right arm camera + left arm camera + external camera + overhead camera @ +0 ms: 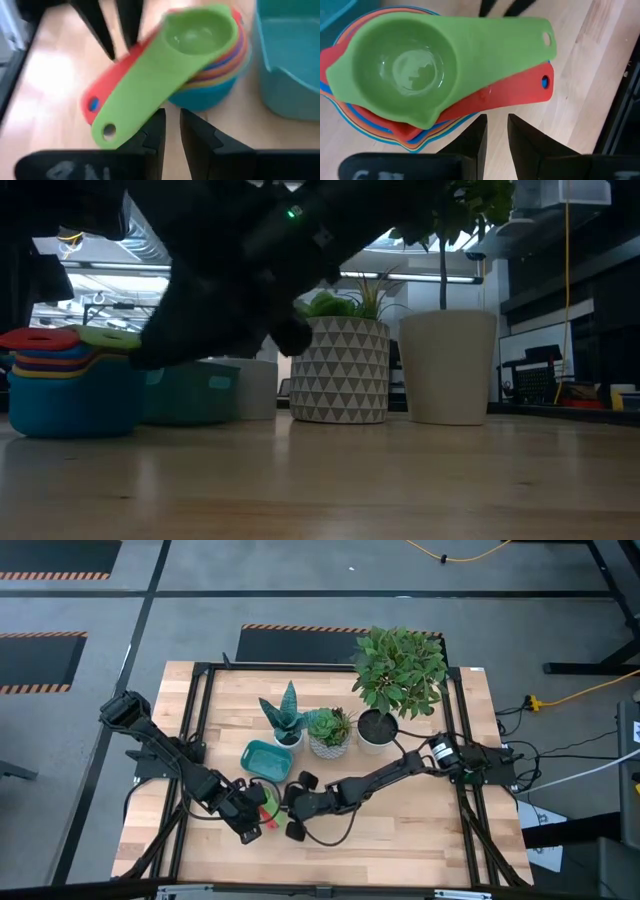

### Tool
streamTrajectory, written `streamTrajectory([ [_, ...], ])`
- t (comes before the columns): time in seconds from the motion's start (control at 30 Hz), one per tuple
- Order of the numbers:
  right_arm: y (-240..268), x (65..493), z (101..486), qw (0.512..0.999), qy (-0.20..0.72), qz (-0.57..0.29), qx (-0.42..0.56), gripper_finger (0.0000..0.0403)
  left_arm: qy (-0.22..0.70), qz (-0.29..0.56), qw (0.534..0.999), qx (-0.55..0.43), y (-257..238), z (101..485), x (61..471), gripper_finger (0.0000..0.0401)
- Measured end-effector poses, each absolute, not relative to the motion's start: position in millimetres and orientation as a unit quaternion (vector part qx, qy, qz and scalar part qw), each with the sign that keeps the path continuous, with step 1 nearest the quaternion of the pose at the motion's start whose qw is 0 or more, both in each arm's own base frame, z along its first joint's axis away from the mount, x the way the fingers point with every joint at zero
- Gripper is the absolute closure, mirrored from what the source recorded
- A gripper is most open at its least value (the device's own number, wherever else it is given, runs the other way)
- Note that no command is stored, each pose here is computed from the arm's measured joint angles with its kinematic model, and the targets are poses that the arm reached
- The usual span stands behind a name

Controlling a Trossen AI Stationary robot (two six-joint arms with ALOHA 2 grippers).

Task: Nest measuring cups in basket
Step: Stack the green measuring cup into the red measuring cup, then put the stacked measuring cups into the blue bin

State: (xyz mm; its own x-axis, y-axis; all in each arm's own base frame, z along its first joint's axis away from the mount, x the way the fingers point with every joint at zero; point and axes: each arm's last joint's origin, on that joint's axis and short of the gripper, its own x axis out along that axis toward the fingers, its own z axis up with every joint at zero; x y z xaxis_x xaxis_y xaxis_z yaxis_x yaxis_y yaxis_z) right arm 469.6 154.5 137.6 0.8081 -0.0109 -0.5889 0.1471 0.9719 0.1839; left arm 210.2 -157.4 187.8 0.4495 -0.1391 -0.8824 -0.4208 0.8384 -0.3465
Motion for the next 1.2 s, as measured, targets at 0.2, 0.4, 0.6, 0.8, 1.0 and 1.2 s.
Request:
streamTrajectory([
  [0.2,159.8,473.2,144.4,0.957,0.272,-0.013,0.101,0.0341,0.515,0.089,0.808,-0.271,-156.7,187.9,210.8,0.0332],
  [0.4,159.8,472.1,142.8,0.956,0.282,-0.011,0.085,0.0341,0.520,0.085,0.805,-0.274,-157.2,187.9,210.5,0.0332],
  [0.6,157.6,466.9,158.8,0.956,0.289,-0.006,0.046,0.0341,0.521,0.043,0.801,-0.292,-161.2,202.6,200.2,0.0332],
  [0.8,151.0,455.1,174.9,0.945,0.324,-0.043,-0.007,0.0341,0.497,-0.004,0.801,-0.335,-158.7,233.1,181.1,0.0332],
  [1.0,147.0,446.7,185.7,0.936,0.346,-0.056,-0.026,0.0341,0.466,-0.045,0.809,-0.356,-159.2,257.7,155.5,0.0332],
  [1.2,145.0,442.9,193.5,0.935,0.347,-0.069,-0.034,0.0341,0.467,-0.023,0.777,-0.422,-178.5,257.5,136.6,0.0332],
])
